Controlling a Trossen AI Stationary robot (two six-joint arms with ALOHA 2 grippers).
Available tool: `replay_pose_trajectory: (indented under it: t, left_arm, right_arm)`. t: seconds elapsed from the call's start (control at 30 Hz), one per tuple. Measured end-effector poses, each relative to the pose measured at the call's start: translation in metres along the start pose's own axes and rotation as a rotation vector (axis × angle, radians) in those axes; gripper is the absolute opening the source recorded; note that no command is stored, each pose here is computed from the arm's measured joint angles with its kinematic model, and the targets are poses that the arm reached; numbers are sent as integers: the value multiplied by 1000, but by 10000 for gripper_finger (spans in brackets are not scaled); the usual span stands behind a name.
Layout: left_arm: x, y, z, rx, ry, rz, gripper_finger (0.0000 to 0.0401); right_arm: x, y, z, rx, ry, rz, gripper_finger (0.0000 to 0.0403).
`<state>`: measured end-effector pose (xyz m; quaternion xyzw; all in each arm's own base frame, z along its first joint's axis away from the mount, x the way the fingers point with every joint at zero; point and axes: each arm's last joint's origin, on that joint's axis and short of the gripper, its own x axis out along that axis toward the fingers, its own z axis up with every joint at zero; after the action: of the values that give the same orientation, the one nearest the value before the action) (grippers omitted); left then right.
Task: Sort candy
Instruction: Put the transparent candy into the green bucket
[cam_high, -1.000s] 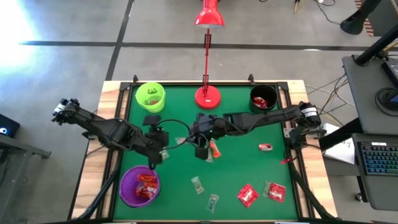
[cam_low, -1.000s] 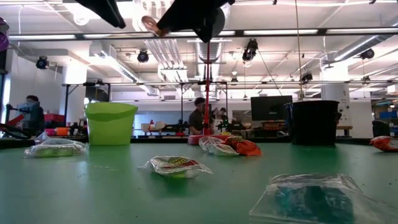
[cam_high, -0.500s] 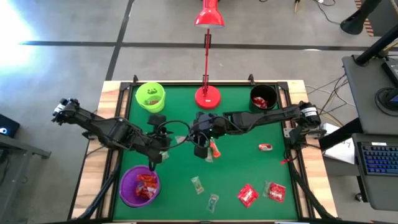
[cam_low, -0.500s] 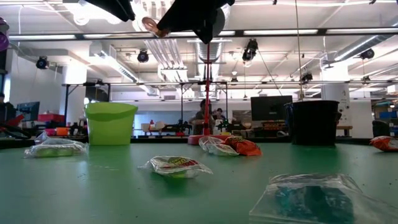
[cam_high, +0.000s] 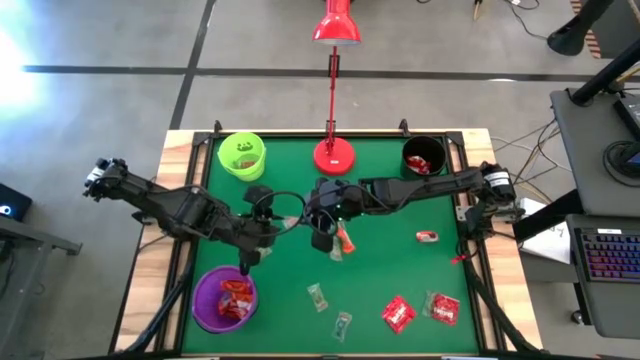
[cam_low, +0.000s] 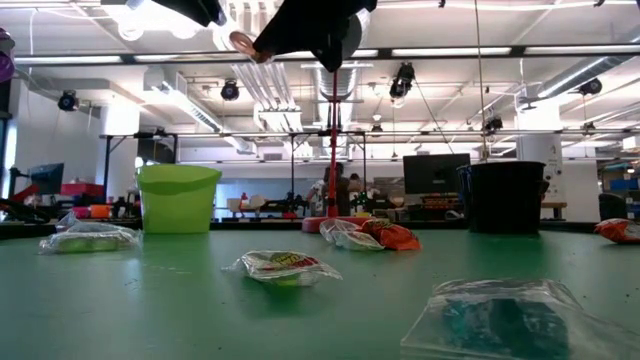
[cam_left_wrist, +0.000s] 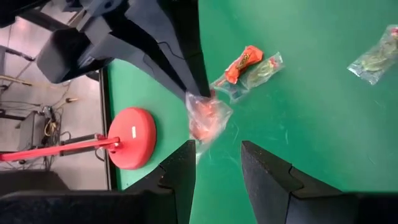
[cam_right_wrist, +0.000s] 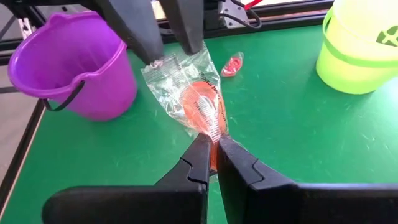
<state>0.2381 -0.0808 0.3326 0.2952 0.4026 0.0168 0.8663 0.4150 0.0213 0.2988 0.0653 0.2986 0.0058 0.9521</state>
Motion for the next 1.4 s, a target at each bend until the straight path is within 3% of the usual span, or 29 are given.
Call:
replay_pose_trajectory:
  t: [0.47,0.63,1.03,1.2,1.4]
  left_arm:
    - [8,15,-2,-62,10,48,109]
    - [9,15,-2,-60,-4,-16,83]
    - [12,22,-4,-75,8,1,4]
    - [12,23,-4,-80,11,4,1]
    - [13,24,-5,-82,13,7,0]
  right_arm:
    - [-2,-1,5,12,-22,-1,11]
    - [-4,-3,9,17,-34,-4,11]
    - [-4,-4,10,46,-40,-5,11]
    - [-4,-4,11,68,-49,-4,16]
    - [-4,-6,12,136,-54,-3,53]
